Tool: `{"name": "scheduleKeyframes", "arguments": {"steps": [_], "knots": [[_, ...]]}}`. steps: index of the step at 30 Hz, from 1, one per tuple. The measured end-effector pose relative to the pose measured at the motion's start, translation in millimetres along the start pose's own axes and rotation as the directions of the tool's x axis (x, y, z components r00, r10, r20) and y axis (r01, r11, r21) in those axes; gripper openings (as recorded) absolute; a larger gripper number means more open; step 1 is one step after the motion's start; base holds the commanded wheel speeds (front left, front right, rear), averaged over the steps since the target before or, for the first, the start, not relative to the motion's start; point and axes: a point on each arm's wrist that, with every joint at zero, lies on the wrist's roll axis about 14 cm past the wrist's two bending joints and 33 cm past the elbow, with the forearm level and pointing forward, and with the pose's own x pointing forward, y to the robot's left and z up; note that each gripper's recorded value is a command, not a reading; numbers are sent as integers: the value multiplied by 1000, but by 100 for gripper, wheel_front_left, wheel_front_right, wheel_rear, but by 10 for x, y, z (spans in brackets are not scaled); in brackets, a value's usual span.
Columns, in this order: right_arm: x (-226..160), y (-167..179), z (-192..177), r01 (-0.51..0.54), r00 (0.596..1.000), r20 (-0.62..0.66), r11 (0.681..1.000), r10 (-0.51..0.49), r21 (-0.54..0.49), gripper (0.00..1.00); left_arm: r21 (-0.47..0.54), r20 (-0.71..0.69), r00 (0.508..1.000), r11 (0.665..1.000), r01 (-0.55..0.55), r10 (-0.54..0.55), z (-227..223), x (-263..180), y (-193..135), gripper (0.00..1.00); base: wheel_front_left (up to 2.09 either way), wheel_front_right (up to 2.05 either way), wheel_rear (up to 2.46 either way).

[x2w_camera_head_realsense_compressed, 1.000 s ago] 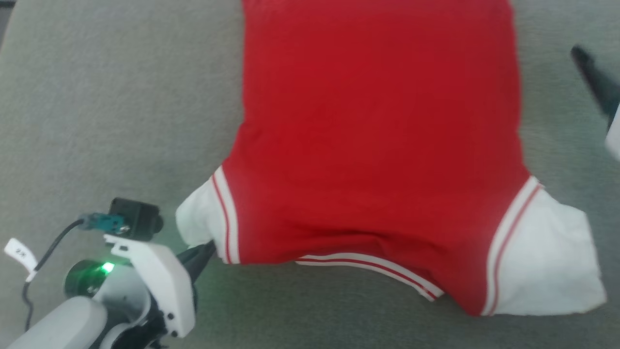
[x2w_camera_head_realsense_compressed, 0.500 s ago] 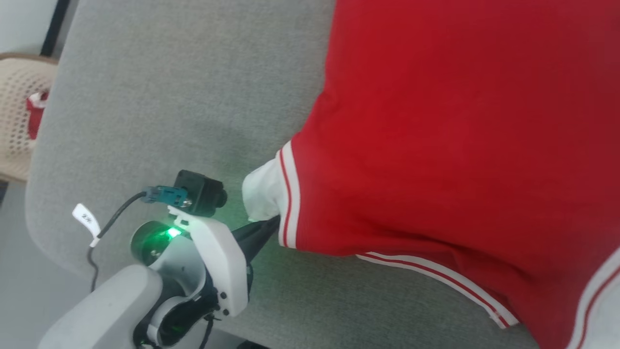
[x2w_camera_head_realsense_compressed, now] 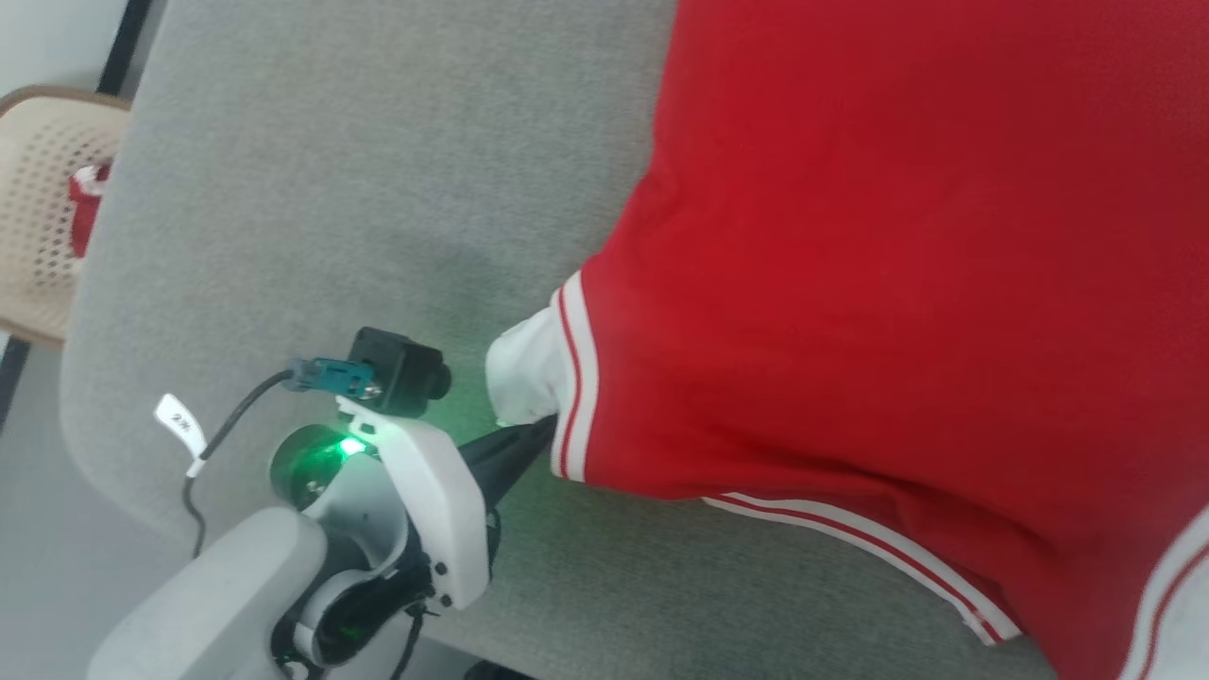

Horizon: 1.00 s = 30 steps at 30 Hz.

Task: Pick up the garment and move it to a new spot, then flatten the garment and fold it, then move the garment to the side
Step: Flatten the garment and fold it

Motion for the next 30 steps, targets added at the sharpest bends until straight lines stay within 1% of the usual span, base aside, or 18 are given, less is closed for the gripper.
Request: {"name": "scheduleKeyframes", "arguments": {"steps": [5, 8, 11, 15, 19, 21, 25, 30], "knots": [[-208, -7, -112, -6, 1000, -8, 999, 6, -51, 0, 26, 7, 1000, 1000, 2, -3, 54, 21, 17, 0, 0, 0, 0], [-387, 8, -232, -21, 1000, -9, 995, 21, -95, 0, 46, 14, 1000, 999, 2, -3, 112, 33, 22, 0, 0, 0, 0], [-602, -20, -382, -39, 999, -7, 993, 39, -114, 0, 69, 21, 1000, 998, 5, -7, 194, 49, 2, 0, 0, 0, 0], [-892, -35, -651, -63, 998, -20, 989, 61, -136, 0, 104, 24, 1000, 994, 15, -18, 283, 69, -53, 0, 0, 0, 0], [-1174, 26, -968, -100, 995, -33, 985, 96, -142, 0, 131, 31, 999, 991, 36, -41, 357, 80, -156, 0, 0, 0, 0], [-1310, 73, -1146, -123, 992, -43, 984, 119, -130, 0, 142, 30, 998, 989, 48, -53, 381, 80, -208, 0, 0, 0, 0], [-1572, 104, -1400, -134, 991, -14, 987, 133, -94, 0, 164, 28, 996, 984, 73, -79, 406, 82, -312, 0, 0, 0, 0], [-1734, 133, -1798, -114, 993, -19, 993, 113, -28, 0, 177, 35, 994, 980, 95, -102, 454, 82, -403, 0, 0, 0, 0]]}}
